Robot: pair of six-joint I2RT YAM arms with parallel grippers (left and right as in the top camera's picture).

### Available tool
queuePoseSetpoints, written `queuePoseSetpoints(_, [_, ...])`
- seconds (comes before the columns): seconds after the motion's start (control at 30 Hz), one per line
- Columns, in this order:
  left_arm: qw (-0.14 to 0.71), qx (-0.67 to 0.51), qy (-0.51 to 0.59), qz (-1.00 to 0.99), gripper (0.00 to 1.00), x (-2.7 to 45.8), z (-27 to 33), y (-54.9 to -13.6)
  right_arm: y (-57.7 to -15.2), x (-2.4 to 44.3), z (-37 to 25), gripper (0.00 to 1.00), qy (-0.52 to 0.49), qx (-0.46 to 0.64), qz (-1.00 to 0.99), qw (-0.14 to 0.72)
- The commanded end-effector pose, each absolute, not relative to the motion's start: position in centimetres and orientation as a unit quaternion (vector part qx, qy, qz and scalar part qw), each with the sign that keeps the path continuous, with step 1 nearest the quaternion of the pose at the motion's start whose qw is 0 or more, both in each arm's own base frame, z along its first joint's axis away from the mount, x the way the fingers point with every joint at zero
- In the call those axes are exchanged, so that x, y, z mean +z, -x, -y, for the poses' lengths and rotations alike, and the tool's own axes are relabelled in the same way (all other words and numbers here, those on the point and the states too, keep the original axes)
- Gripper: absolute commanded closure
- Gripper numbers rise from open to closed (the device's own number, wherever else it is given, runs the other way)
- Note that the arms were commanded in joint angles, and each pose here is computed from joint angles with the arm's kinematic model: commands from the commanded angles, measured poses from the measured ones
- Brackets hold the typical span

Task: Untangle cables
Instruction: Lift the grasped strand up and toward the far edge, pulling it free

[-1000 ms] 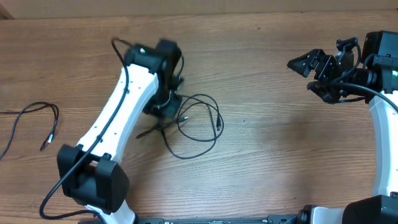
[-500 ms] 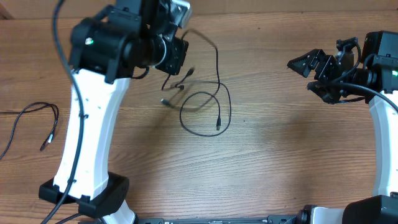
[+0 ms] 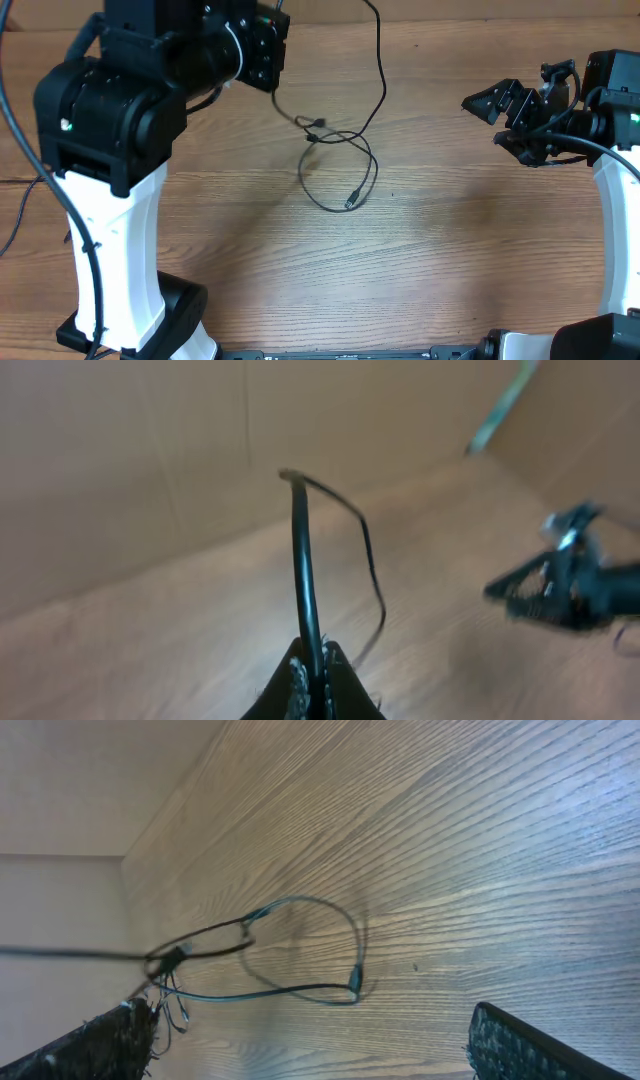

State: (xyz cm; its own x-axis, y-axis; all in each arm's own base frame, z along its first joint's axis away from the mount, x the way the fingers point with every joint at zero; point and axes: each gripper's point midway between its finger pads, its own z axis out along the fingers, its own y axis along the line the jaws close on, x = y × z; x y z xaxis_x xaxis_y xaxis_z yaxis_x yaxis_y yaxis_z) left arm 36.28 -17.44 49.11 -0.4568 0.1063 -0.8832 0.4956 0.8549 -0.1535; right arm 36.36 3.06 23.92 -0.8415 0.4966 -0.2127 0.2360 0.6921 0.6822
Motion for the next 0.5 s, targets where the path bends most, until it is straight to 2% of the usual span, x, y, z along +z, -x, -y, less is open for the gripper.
queuePoseSetpoints(0.0, [0.516,-0.254,-0.142,-0.806,0.96,52.3,17.9,-35.4,-36.7,25.3,-3.0,0.02,-0.186,0.336,-0.897,0.217])
queuePoseSetpoints(0.13, [0.528,-0.328,-0.191,-0.760,0.96,54.9,20.5,-34.2,-36.7,25.3,-3.0,0.02,-0.186,0.336,-0.897,0.217])
queuePoseSetpoints(0.47, [0.579,-0.354,-0.225,-0.699,0.96,58.7,21.5,-33.9,-36.7,25.3,-3.0,0.02,-0.183,0.336,-0.898,0.218])
